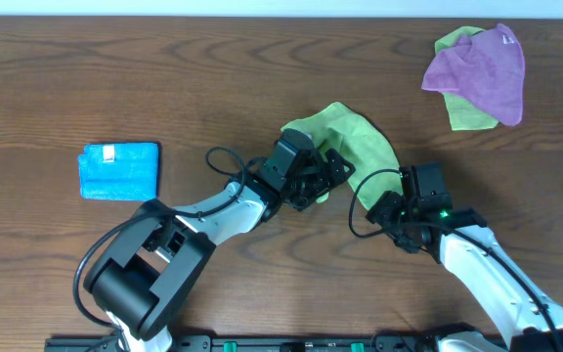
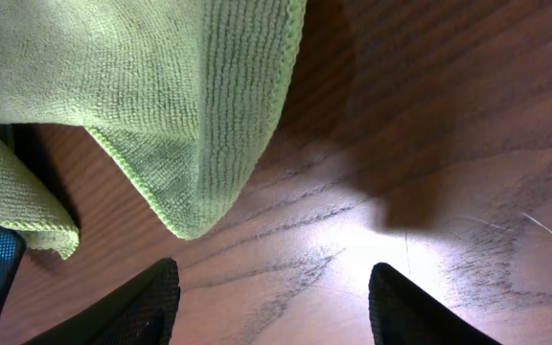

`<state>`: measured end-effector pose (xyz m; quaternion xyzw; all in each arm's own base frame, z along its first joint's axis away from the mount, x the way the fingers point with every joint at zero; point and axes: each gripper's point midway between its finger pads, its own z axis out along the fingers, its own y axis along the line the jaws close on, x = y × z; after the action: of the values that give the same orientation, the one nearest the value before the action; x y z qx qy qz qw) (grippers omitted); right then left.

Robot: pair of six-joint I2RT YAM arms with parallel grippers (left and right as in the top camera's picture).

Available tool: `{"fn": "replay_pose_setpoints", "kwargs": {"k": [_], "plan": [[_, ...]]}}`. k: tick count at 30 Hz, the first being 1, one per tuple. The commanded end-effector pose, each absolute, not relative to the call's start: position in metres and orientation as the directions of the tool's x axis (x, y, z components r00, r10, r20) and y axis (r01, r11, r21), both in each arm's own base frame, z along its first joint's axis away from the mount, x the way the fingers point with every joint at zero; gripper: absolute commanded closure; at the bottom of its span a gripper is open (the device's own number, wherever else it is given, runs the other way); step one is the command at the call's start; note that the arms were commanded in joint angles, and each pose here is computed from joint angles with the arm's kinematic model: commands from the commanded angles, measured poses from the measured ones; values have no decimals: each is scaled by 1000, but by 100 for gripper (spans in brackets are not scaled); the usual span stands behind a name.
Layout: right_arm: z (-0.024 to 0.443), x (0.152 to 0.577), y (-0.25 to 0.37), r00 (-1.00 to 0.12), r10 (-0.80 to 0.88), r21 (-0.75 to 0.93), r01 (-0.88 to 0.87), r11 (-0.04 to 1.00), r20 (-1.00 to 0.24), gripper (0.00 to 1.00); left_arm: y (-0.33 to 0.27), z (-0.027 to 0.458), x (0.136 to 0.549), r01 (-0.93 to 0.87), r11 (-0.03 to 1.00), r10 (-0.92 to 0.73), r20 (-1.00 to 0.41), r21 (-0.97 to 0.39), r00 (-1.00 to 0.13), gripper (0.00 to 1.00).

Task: Fold the cloth
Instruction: 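Grasp the green cloth's left corner with the left gripper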

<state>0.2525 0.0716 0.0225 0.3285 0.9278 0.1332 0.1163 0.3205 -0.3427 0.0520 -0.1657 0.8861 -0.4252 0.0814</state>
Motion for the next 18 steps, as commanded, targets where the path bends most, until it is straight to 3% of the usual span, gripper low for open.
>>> {"fn": "replay_pose_setpoints", "kwargs": {"k": [1, 18], "plan": [[21, 251, 69, -760, 637, 315, 577, 754, -130, 36, -337, 48, 331, -209, 618, -390, -64, -758, -919, 4], [21, 252, 70, -768, 626, 316, 565, 762, -136, 37, -351, 49, 327, -200, 627, -422, -113, -753, -900, 4]]}}
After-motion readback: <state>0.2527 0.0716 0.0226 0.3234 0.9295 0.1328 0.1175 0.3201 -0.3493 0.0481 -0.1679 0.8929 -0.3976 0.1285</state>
